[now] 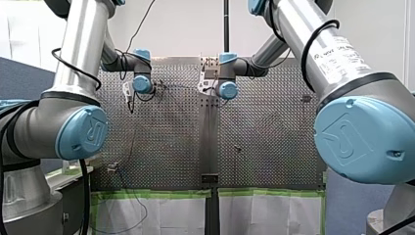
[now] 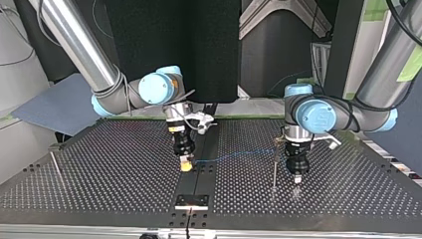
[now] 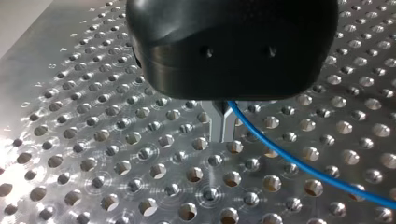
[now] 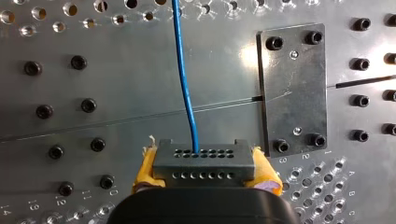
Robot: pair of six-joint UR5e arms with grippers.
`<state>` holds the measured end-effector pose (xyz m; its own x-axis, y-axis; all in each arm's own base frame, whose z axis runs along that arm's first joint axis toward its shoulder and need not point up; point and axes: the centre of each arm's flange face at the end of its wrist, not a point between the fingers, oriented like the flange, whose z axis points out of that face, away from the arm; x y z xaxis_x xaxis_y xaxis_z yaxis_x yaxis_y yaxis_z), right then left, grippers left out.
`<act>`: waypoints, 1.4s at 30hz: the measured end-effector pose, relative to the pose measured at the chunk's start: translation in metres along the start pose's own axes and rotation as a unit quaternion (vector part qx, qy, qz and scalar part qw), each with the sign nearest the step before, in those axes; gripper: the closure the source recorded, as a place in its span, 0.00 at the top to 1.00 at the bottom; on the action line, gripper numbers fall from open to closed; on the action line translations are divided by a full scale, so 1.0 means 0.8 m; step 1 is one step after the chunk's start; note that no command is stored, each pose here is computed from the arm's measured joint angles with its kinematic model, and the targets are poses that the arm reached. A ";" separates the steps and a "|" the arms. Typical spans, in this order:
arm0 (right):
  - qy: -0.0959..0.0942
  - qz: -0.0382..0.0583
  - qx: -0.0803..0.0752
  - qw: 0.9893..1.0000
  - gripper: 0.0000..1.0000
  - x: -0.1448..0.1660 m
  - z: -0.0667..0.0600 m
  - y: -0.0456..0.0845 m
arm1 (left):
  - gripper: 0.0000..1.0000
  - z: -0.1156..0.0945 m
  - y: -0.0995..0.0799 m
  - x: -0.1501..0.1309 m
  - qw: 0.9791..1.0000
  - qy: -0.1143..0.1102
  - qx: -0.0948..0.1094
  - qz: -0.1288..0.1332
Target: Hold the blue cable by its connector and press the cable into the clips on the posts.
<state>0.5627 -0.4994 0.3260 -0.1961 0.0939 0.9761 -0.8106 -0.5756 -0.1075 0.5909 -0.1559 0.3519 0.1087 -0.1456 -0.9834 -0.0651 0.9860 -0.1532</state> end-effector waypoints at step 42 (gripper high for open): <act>-0.007 0.001 0.011 1.000 0.00 -0.003 -0.005 -0.014 | 1.00 -0.071 -0.018 0.018 0.993 0.109 -0.039 -0.033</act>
<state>0.5701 -0.4898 0.3244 -0.1897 0.0812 0.9785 -0.7983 -0.5929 -0.1056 0.5374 -0.1769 0.3340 -0.1019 -0.2323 -0.9673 -0.1424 0.9657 -0.2169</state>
